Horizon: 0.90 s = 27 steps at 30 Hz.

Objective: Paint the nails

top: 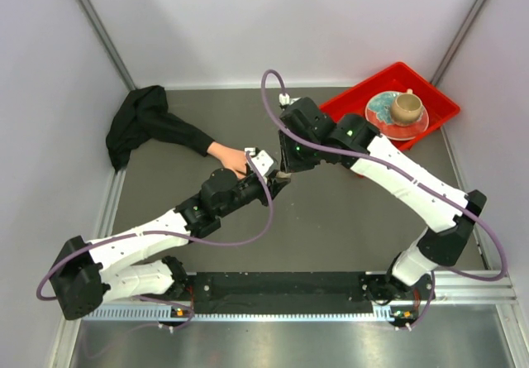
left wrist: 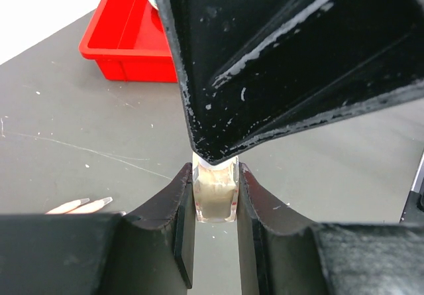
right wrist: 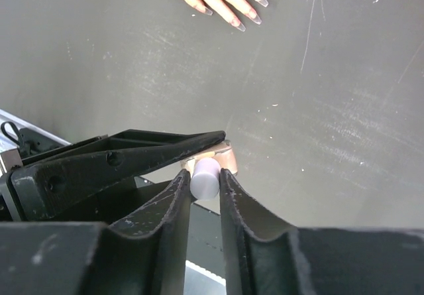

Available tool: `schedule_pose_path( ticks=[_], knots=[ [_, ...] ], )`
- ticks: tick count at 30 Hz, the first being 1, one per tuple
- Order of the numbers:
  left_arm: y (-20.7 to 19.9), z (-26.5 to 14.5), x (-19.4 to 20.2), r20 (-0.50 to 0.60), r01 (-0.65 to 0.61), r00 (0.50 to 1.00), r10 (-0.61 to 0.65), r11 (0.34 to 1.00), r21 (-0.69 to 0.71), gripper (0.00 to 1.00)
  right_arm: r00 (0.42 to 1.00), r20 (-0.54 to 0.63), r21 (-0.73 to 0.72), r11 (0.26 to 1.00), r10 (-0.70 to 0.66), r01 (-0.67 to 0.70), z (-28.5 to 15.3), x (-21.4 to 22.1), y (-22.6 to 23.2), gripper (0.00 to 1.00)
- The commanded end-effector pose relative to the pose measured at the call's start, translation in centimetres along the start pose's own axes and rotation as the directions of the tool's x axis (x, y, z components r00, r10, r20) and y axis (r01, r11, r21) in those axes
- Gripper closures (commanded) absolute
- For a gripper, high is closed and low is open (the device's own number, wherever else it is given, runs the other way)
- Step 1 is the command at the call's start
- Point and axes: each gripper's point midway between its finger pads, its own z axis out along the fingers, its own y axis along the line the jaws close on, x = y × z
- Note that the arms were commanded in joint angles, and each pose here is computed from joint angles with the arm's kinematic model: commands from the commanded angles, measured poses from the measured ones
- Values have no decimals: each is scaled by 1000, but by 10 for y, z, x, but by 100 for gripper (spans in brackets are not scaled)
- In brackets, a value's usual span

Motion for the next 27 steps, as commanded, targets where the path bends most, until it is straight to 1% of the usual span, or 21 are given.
schedule_pose_path(
  ticks=[1, 3, 4, 5, 6, 8, 10, 11, 12, 13, 14, 15, 16, 18, 19, 20, 22, 23, 25, 26, 27],
  knots=[
    [-4, 0, -19, 61, 31, 998, -32, 999, 15, 100, 999, 37, -44, 999, -15, 16, -6, -6, 10, 85],
    [-9, -2, -21, 65, 32, 997, -35, 999, 43, 100, 999, 33, -51, 998, -36, 38, -7, -3, 9, 93],
    [-13, -4, -24, 73, 28, 997, -33, 997, 65, 100, 998, 32, -51, 997, -53, 55, -8, 0, 7, 100],
    [-17, -5, -25, 68, 27, 997, -33, 996, 88, 100, 997, 34, -51, 996, -71, 73, -10, 0, 5, 100],
    [-27, -8, -26, 67, 23, 997, -34, 988, 153, 100, 993, 37, -55, 992, -113, 115, -11, 2, 4, 100],
    [-37, -14, -32, 74, 24, 996, -41, 974, 225, 100, 984, 39, -78, 981, -174, 177, -13, 7, 2, 100],
    [-53, -23, -36, 73, 25, 996, -52, 943, 333, 100, 961, 41, -125, 953, -274, 277, -13, 13, 3, 100],
    [-58, -27, -39, 75, 22, 996, -54, 929, 369, 100, 937, 75, -159, 923, -342, 350, -22, 13, 5, 100],
    [-60, -30, -40, 74, 21, 996, -55, 918, 396, 100, 926, 122, -195, 906, -358, 376, -26, 9, 11, 100],
    [-77, -40, -40, 61, 24, 996, -63, 868, 496, 100, 913, 126, -237, 882, -388, 407, -27, 16, 14, 100],
    [-82, -45, -43, 60, 22, 996, -64, 844, 536, 100, 900, 151, -264, 860, -409, 436, -32, 18, 17, 100],
    [-87, -51, -45, 58, 21, 996, -66, 816, 577, 100, 872, 230, -335, 806, -432, 488, -50, 15, 30, 100],
    [-98, -60, -47, 49, 20, 996, -68, 768, 641, 100, 857, 239, -368, 774, -456, 514, -52, 23, 32, 100],
    [-108, -69, -52, 46, 17, 997, -69, 717, 697, 100, 831, 295, -409, 724, -471, 556, -66, 26, 38, 100],
    [-115, -77, -53, 25, 33, 997, -76, 675, 737, 100, 827, 293, -420, 712, -480, 563, -67, 29, 38, 100],
    [-118, -79, -60, 26, 31, 997, -78, 656, 754, 100, 817, 297, -422, 699, -495, 577, -67, 30, 38, 100],
    [-123, -83, -65, 4, 47, 997, -81, 626, 779, 100, 817, 286, -432, 693, -501, 577, -69, 34, 37, 100],
    [-122, -83, -66, -2, 52, 997, -80, 627, 777, 100, 799, 299, -425, 677, -522, 601, -68, 34, 36, 100],
    [-118, -80, -65, -4, 44, 998, -62, 657, 753, 100, 801, 310, -406, 690, -512, 599, -69, 30, 34, 100],
    [-110, -71, -65, 3, 38, 998, -57, 706, 707, 100, 807, 306, -391, 707, -505, 590, -68, 28, 32, 100],
    [-103, -67, -67, 17, 24, 999, -48, 743, 669, 100, 829, 299, -351, 753, -473, 557, -68, 21, 27, 100]
  ],
)
